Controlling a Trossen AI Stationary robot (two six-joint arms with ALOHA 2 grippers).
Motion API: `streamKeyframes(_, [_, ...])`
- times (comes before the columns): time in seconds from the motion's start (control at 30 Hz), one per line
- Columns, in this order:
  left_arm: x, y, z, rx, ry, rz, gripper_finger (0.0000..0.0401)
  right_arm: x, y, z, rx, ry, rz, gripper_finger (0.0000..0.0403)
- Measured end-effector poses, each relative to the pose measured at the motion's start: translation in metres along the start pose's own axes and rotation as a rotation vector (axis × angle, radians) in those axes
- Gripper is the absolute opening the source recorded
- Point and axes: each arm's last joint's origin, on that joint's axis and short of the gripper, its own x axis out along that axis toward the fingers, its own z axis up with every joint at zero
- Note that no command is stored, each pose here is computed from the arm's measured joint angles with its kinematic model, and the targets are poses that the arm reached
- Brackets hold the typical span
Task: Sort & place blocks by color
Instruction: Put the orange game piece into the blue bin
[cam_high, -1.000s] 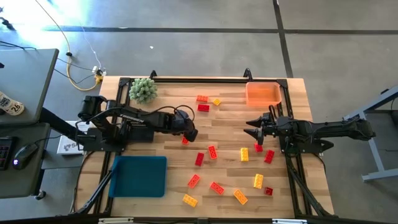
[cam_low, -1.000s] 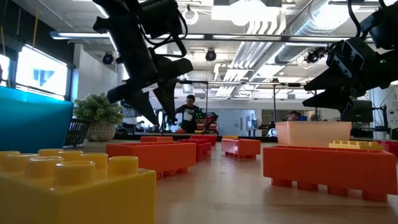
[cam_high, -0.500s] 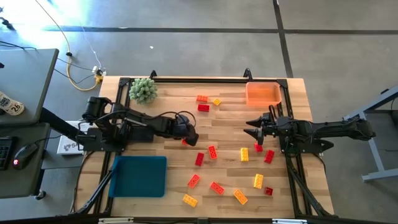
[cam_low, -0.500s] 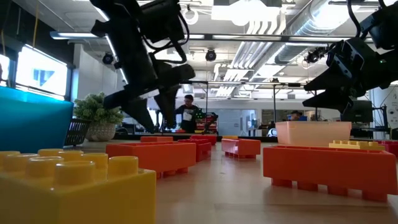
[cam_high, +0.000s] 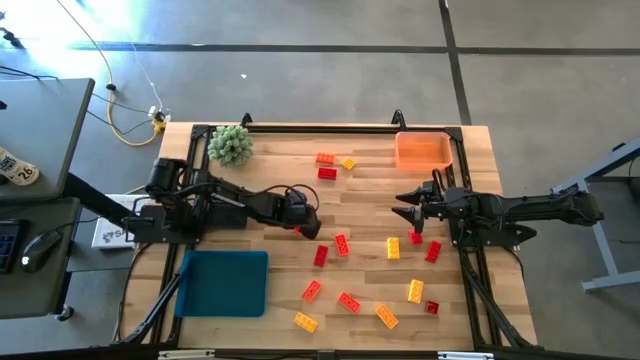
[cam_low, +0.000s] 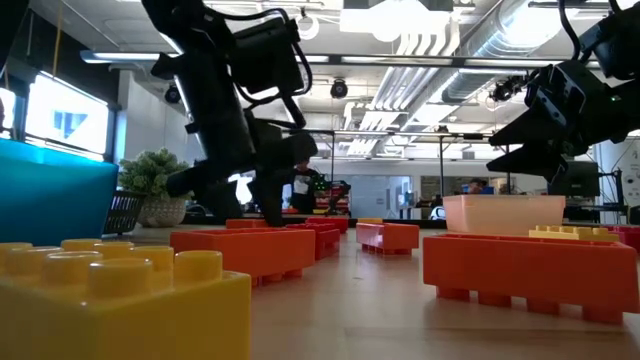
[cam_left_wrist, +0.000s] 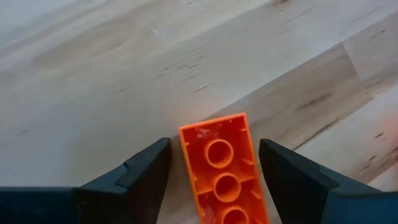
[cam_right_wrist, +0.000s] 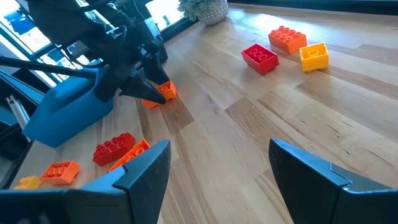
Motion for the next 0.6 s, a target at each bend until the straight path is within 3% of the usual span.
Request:
streamKeyframes(0.17, [-0.0002, 0.0007, -0.0010, 0.014, -0.009, 0.015, 0.0210, 0.0000, -0.0001, -0.0001, 0.000, 0.001, -0.001, 0.0259])
streamKeyframes(0.43, [-0.0012, 0.0018, -0.0056, 0.140, -0.041, 0.065, 0.0114, 0.0001, -0.0001, -0.0001, 0.000, 0.001, -0.001, 0.0259])
streamKeyframes(0.6, [-0.0019, -0.0008, -0.0077, 0.227, -0.053, 0.057, 0.0109, 0.0000, 0.0000, 0.0000, 0.000, 0.001, 0.000, 0.0259])
